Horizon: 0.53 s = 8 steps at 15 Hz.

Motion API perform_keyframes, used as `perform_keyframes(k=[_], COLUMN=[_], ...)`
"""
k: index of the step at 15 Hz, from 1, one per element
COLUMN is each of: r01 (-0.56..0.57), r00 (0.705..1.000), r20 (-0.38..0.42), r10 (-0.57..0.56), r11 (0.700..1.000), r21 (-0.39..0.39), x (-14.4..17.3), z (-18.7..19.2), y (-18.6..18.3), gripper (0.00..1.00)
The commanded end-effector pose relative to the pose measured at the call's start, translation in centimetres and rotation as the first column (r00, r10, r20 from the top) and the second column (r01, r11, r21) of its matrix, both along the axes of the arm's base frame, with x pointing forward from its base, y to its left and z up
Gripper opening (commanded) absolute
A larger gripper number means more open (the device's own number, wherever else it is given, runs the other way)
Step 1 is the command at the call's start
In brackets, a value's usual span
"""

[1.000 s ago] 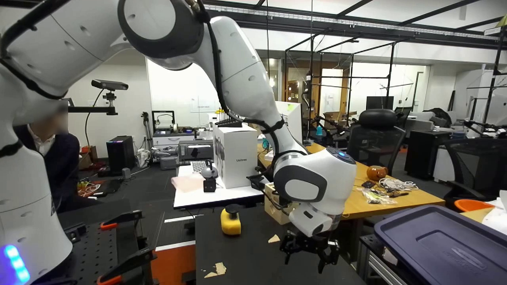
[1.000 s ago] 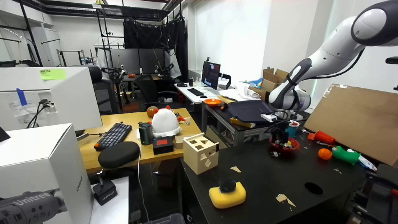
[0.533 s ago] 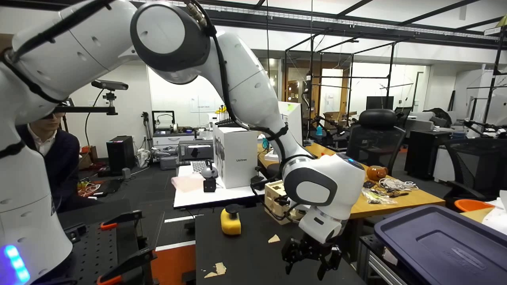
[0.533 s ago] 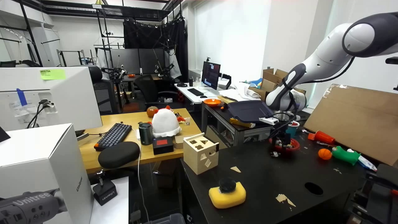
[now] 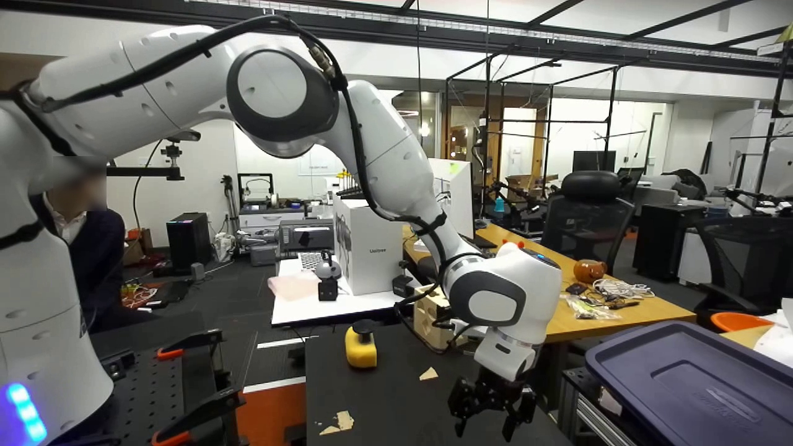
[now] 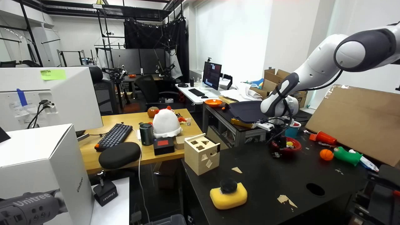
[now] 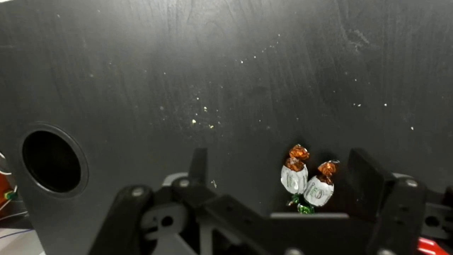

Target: Pick up the sweets from the table and put them in the bowl

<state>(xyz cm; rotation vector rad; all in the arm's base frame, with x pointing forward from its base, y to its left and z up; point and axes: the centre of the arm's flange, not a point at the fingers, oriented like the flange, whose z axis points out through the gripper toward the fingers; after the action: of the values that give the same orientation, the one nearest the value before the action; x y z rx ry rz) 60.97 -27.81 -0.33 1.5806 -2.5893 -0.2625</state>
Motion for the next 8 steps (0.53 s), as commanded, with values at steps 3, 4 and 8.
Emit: perform_keyframes(k=[3, 4, 8], r01=[-0.007, -0.001, 0.014], r00=[0.999, 0.999, 0.999], r20=[-0.049, -0.050, -0.050], r10=[0.003, -0.004, -0.020], r11=[0.997, 0.996, 0.994], r21=[-0.075, -0.085, -0.107], x=[0.7, 0.6, 0.7], z=[-1.6, -1.8, -2.5], y=[-1.2, -1.4, -1.6], gripper=[1.00, 1.00, 1.00])
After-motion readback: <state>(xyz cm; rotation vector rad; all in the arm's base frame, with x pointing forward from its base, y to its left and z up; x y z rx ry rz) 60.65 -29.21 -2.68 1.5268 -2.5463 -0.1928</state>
